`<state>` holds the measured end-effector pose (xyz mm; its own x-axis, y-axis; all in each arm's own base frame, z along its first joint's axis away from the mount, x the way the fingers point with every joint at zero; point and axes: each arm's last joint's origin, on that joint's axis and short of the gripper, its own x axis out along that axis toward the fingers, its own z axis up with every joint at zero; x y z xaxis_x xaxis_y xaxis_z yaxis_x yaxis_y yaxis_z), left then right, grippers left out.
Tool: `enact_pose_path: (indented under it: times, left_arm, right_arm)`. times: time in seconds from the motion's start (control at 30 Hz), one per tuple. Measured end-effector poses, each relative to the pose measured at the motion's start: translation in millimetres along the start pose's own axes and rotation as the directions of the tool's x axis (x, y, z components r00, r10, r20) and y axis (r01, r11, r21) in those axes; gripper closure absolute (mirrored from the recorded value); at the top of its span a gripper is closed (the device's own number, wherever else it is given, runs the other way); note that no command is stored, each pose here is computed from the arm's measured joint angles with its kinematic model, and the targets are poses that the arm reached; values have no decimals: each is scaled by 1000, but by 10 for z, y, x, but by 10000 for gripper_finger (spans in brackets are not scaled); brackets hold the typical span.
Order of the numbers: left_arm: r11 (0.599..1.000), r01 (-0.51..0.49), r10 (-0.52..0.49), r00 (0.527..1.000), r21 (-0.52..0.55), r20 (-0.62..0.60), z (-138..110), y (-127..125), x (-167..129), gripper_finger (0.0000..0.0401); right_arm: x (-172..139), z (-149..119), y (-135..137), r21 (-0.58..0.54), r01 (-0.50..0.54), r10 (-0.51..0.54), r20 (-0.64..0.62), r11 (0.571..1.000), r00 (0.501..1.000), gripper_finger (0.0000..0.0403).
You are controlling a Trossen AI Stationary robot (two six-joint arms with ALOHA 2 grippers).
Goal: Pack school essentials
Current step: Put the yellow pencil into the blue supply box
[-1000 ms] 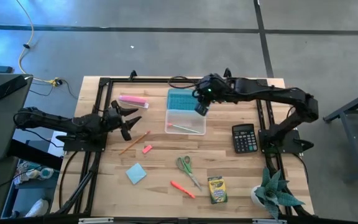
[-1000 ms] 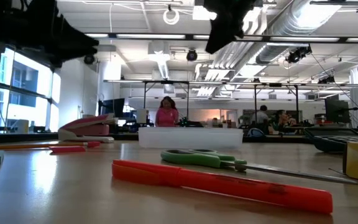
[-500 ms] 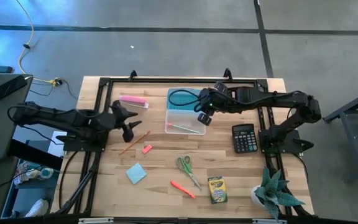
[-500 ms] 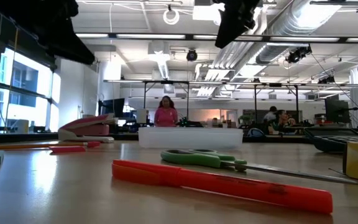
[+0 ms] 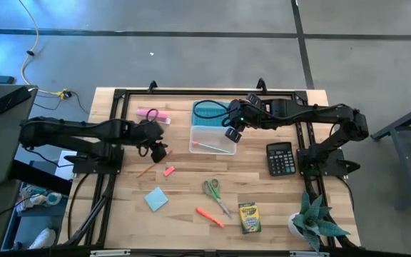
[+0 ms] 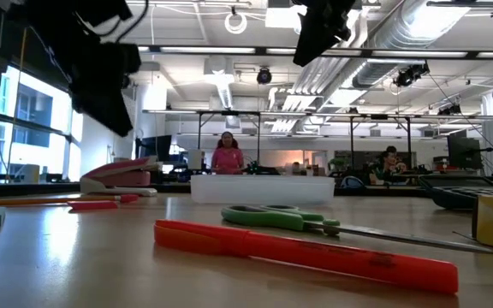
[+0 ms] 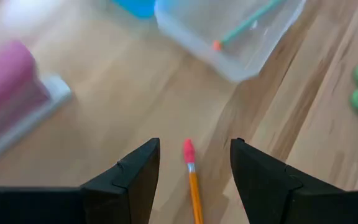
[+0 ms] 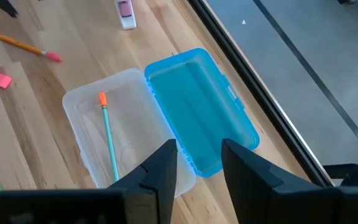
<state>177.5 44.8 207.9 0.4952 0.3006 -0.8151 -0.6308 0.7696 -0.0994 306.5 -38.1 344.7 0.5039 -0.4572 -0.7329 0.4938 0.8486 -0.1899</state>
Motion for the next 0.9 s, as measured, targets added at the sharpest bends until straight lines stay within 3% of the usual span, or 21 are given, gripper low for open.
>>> enact_pose_path:
  times: [0.23,0.9]
  left_arm:
    - [999,-4,-1,990,-33,-142,20,89,277,215]
    - [1000,6,-5,967,0,-255,-17,14,804,215]
  right_arm:
    - [1,-1,0,-10,0,0,-1,1000,1000,284]
    - [4,-3,1,-11,0,0,-2,1000,1000,284]
